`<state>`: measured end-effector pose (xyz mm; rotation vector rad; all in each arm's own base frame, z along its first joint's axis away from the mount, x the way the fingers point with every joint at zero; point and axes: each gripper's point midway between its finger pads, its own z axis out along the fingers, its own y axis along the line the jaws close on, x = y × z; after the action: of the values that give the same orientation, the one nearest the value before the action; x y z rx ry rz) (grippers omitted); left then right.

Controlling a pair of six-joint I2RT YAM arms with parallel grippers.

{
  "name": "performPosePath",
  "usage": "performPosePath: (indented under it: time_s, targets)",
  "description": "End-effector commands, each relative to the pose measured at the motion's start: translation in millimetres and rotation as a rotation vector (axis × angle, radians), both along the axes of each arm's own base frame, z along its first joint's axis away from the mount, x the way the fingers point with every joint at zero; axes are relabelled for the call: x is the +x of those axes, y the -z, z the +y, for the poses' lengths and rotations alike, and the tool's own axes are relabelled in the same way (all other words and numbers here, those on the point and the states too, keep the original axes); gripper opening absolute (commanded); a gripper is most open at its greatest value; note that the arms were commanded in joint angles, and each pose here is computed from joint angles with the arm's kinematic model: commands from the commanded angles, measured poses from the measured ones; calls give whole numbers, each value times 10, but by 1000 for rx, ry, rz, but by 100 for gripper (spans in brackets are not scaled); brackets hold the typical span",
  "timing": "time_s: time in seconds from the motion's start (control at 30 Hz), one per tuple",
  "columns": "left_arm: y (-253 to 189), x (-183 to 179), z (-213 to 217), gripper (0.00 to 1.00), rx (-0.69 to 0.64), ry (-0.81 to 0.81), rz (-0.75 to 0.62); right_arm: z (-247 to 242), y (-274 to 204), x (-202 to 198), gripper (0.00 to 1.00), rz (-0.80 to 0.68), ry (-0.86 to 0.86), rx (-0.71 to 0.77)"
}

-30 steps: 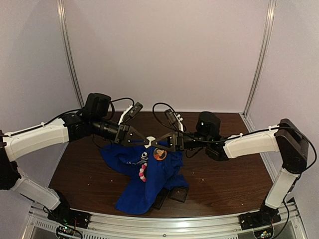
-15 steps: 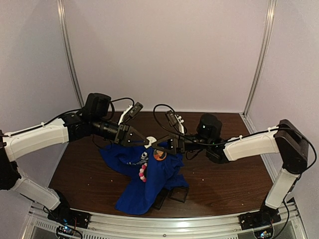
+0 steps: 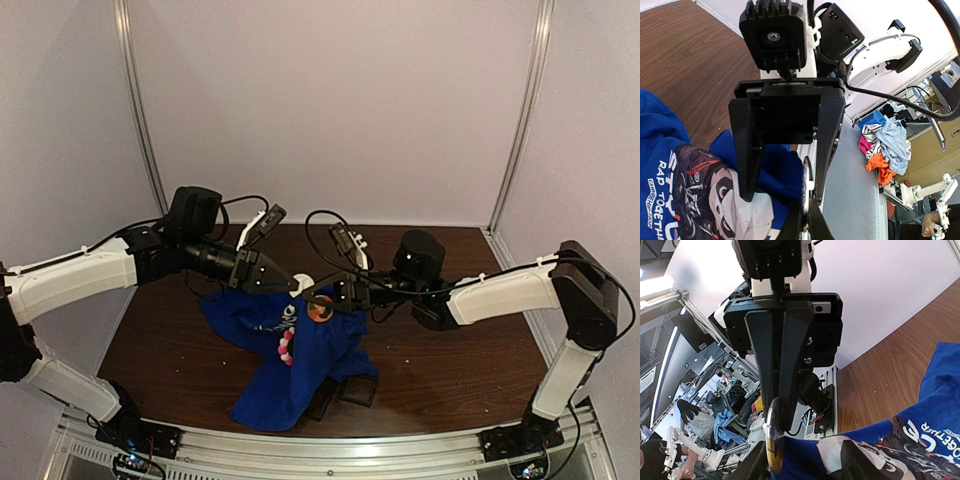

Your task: Remove the brooch from the garment

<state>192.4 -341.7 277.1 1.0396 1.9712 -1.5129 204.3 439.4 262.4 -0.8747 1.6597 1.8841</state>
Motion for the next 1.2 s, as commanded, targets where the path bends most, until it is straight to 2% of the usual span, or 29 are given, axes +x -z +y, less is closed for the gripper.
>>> performPosePath:
  time_s: [0.0,0.4,0.7,0.97,1.17]
  targets:
    - [-329,-57,-12,0,-76,31,-78,29,-82,-25,45,2,-21,38]
    - [-334,-70,-5,0,-77,36,-82,97,86,104,20,73,26,-1]
    - [-357,-103,5,0,-85,50,-93,123,477,369,1,222,118,-110]
    - [-383,-162,13,0,-99,82,-94,107,695,473,0,345,115,-134]
    - [-392,-224,15,0,-103,108,-103,143,913,570,0,419,135,-211]
